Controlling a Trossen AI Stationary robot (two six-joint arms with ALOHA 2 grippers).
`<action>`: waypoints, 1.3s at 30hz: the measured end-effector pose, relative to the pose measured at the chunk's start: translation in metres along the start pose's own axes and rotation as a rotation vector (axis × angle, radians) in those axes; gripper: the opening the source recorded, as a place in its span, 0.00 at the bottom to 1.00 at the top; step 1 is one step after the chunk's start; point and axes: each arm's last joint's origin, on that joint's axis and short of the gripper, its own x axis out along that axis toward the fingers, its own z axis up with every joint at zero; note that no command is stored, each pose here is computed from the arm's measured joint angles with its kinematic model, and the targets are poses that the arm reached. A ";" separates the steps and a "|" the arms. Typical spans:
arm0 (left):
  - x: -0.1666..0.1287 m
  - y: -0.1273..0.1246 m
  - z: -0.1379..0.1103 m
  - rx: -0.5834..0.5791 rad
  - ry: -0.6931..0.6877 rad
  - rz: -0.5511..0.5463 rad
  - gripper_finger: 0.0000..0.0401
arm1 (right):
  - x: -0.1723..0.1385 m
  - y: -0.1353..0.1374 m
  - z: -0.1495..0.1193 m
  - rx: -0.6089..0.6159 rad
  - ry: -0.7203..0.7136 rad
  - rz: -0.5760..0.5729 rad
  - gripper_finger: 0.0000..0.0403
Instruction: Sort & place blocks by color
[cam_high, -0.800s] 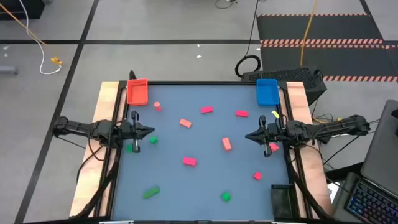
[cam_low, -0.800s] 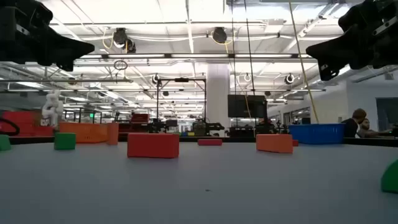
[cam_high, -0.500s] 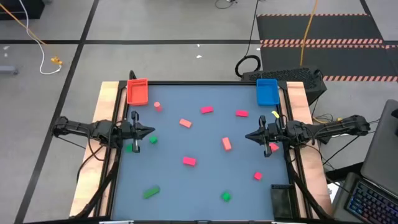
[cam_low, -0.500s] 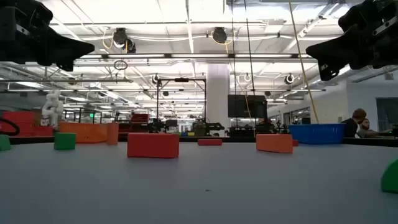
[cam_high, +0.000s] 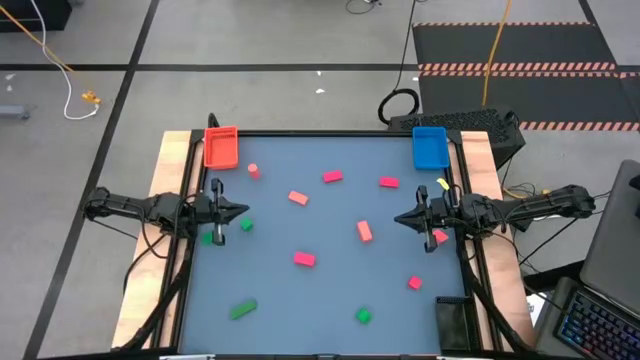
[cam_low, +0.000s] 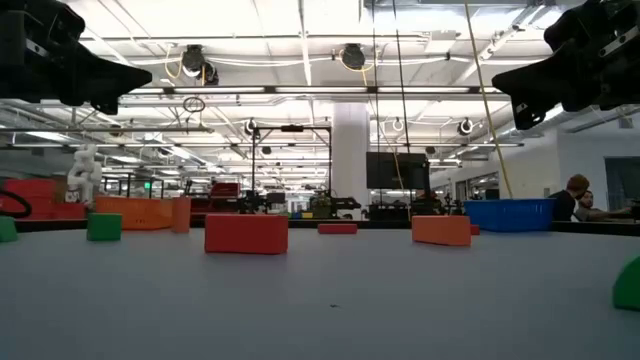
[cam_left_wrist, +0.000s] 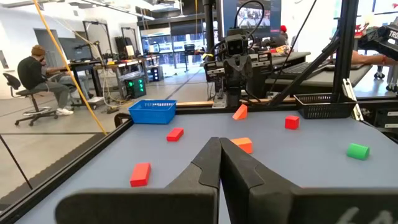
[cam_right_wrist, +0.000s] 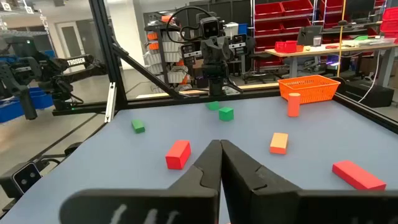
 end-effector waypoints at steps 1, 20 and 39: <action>0.000 0.000 0.000 0.000 -0.001 0.000 0.01 | 0.000 0.000 0.000 0.000 0.000 0.000 0.00; 0.000 0.000 0.000 0.000 0.000 -0.001 0.01 | 0.000 0.000 0.000 0.000 0.000 0.000 0.00; 0.000 0.001 0.006 -0.057 -0.065 0.005 0.01 | 0.000 0.000 0.001 0.001 -0.008 0.001 0.00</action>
